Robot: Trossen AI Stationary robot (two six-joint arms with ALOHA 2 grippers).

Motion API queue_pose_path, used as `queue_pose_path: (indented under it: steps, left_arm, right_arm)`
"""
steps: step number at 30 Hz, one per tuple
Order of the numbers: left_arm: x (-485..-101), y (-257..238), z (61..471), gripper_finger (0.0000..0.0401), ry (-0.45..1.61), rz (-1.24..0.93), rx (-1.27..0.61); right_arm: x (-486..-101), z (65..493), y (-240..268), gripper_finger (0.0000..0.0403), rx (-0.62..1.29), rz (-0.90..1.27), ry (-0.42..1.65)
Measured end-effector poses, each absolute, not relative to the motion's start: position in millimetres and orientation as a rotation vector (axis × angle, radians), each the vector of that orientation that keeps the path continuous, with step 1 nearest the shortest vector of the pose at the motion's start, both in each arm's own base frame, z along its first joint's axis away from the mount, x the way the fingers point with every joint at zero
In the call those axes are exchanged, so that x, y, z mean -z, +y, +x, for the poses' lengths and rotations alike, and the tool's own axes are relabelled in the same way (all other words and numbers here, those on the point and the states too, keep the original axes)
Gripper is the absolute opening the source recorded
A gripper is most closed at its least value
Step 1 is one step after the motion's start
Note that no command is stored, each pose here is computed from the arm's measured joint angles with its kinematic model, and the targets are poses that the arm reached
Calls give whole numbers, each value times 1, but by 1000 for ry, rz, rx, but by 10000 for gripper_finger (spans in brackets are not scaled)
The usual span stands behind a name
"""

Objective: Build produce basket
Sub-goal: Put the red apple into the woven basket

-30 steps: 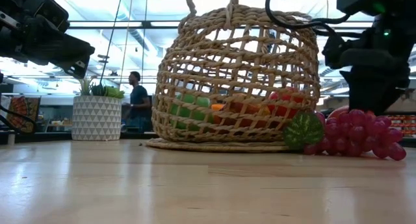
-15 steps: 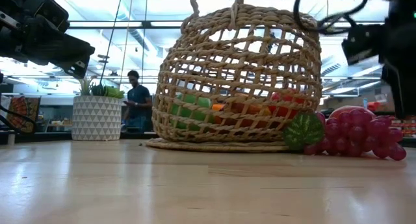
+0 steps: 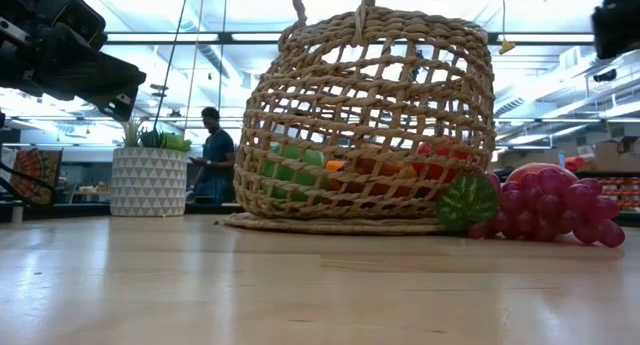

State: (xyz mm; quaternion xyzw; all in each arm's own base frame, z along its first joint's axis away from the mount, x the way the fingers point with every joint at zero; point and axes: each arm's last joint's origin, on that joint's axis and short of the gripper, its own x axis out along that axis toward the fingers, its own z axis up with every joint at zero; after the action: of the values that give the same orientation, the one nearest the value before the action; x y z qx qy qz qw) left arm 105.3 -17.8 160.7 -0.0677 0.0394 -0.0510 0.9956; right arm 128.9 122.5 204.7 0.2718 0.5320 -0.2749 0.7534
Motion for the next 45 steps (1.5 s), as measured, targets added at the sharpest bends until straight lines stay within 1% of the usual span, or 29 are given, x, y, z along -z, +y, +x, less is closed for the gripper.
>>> queue_pose_path:
  steps: [10,14,18,21,26,30,38,45]
  left_arm:
    - [-161,-18,105,56,79,-136,102]
    - [-161,-18,105,56,79,-136,102]
    - [-161,-18,105,61,79,-136,102]
    - [-161,-18,105,61,79,-136,102]
    - [-161,-18,105,56,79,-136,102]
    - [-161,-18,105,59,79,-136,102]
    - [-161,-18,105,60,79,-136,102]
    - [-161,-18,105,56,79,-136,102]
  right_arm:
    - [-191,120,141,400,683,620,1107]
    - [-177,117,143,400,713,588,1114]
    - [-158,117,142,400,698,597,1084]
    - [-152,117,142,400,675,623,1070]
    - [-148,117,141,397,669,636,1074]
    - [-147,117,141,388,650,626,1079]
    - [-155,114,136,375,618,642,1086]
    - [-164,114,129,374,617,663,1019]
